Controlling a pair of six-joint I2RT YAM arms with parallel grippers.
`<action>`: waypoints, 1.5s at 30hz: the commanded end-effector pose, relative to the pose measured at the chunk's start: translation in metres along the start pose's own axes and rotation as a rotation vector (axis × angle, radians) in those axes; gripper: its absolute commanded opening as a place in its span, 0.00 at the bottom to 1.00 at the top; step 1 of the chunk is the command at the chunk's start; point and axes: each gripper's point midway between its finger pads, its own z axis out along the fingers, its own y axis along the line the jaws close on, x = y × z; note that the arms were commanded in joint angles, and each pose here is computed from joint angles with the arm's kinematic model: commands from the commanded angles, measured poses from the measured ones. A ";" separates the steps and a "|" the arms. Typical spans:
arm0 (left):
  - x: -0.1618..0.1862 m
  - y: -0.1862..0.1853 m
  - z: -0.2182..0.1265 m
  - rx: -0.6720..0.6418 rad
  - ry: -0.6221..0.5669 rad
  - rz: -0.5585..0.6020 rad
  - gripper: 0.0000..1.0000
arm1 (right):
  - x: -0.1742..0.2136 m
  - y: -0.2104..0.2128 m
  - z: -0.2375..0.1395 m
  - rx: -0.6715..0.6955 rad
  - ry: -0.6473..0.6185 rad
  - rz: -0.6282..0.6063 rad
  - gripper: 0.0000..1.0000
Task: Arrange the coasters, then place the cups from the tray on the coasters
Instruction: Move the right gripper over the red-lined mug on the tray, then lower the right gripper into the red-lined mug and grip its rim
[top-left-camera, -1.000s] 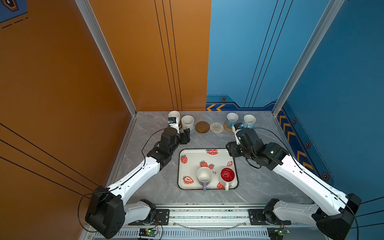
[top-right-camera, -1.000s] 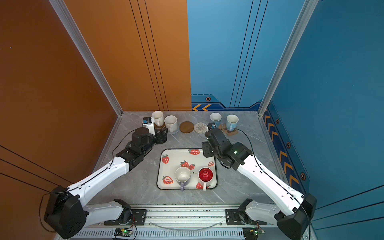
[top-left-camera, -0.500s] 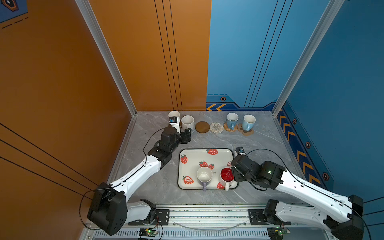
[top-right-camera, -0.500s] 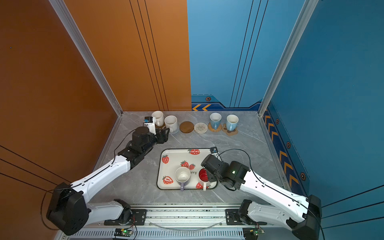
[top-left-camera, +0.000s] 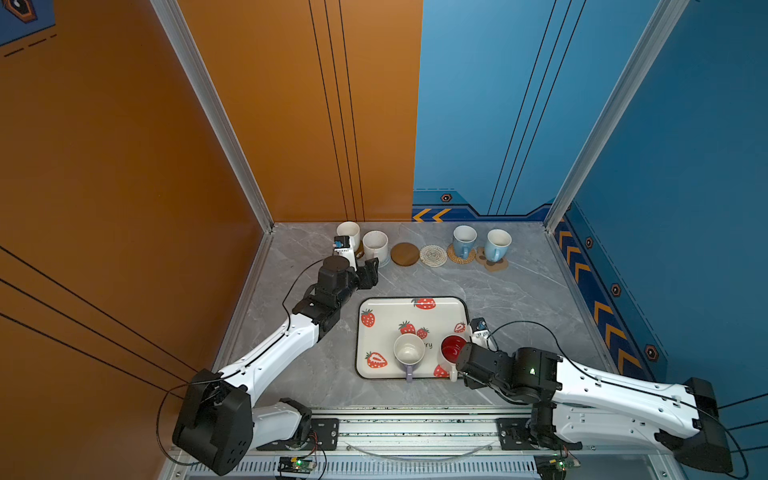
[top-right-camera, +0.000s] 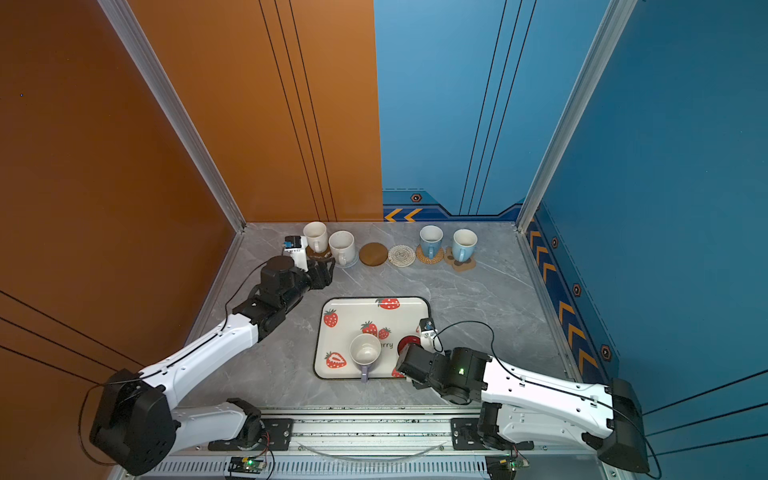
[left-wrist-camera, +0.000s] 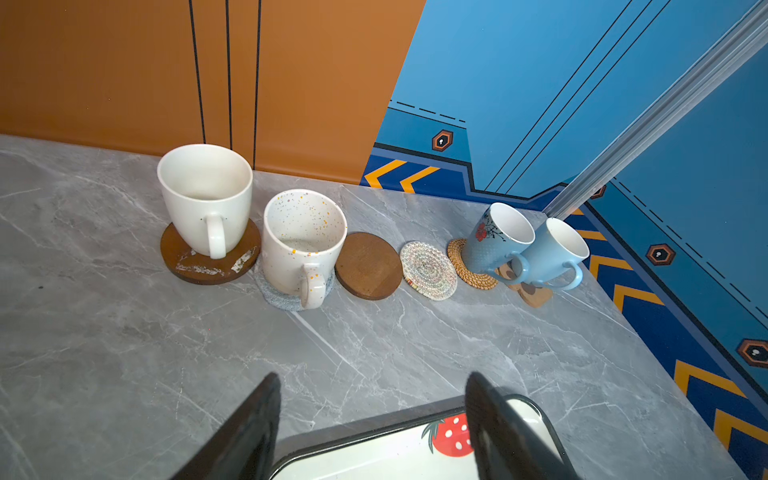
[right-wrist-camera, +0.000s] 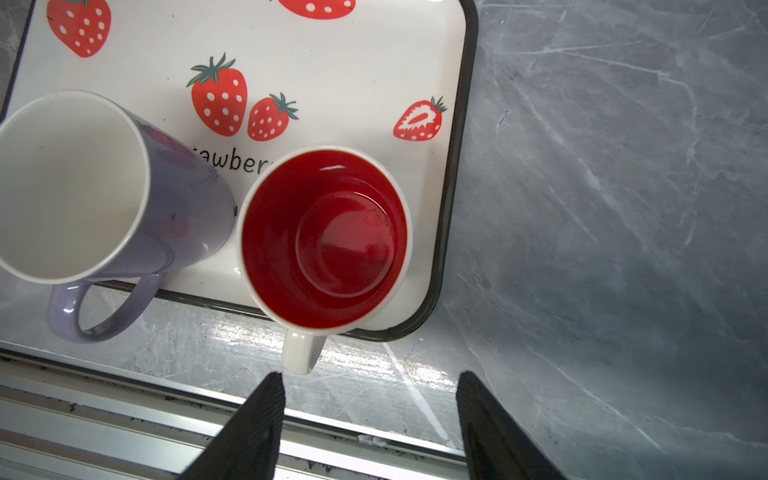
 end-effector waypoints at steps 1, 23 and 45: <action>-0.005 0.002 -0.004 0.009 -0.020 -0.016 0.71 | -0.001 0.003 0.004 0.002 -0.035 0.053 0.65; 0.001 0.009 0.002 0.011 -0.006 -0.045 0.71 | 0.025 0.035 0.051 -0.022 0.074 0.067 0.59; 0.007 0.015 0.015 0.003 0.028 -0.068 0.71 | 0.037 0.030 0.076 0.001 0.146 0.127 0.44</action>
